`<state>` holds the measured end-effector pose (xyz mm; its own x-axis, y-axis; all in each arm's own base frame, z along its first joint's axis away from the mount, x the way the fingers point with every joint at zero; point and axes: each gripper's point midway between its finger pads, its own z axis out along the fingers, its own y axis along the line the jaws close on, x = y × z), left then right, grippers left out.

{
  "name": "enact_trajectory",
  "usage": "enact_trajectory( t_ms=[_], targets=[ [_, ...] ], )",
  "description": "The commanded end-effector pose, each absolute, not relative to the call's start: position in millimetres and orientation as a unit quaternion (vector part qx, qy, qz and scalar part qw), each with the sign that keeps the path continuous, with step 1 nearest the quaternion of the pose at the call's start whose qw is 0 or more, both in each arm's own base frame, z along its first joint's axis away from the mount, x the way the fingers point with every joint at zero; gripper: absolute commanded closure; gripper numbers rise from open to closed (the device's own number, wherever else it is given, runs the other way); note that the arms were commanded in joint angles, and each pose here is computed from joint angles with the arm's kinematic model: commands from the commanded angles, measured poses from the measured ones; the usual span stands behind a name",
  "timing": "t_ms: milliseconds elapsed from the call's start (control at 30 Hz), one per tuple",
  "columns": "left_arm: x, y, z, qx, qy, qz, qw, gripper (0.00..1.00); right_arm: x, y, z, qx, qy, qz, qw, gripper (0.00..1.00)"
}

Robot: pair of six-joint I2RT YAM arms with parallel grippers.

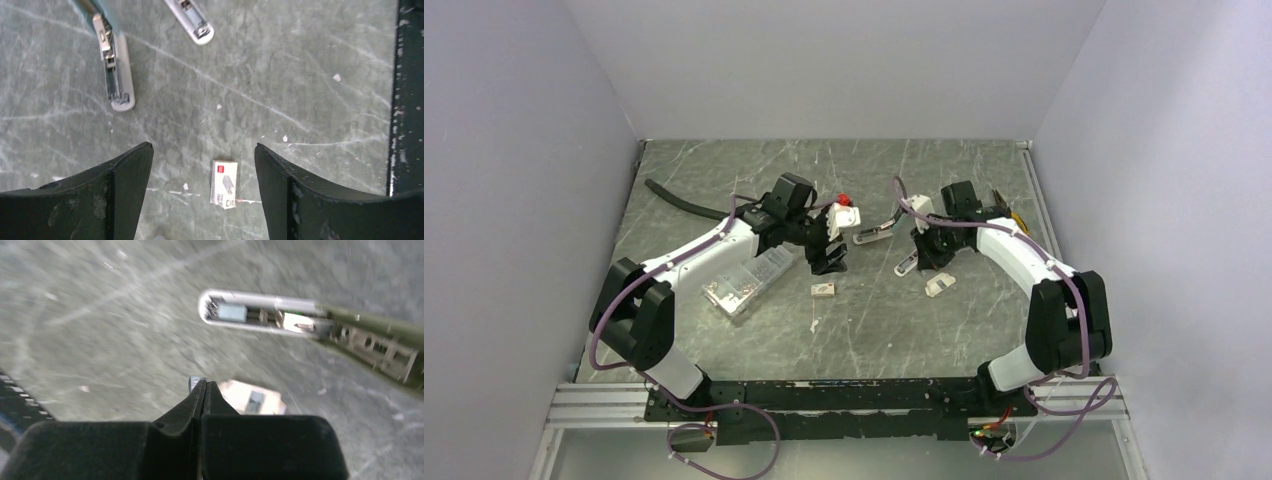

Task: Load the staples into the stapler
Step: Pick up the staple from the staple box.

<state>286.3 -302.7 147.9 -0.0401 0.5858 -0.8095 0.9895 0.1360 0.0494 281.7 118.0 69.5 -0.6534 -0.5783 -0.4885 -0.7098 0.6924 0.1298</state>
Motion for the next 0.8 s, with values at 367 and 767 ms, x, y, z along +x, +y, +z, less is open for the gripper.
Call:
enact_trajectory(
  t_ms=[367,767],
  targets=[
    [243.8,-359.2,204.8,0.731,0.477,-0.297,0.387,0.29,260.0,241.2,156.4,-0.369,0.763,0.501,0.175,1.0],
    [231.7,-357.0,176.6,0.806,0.422,-0.201,0.363,0.37,257.3,263.7,149.5,-0.349,0.758,0.538,0.121,1.0]
  ],
)
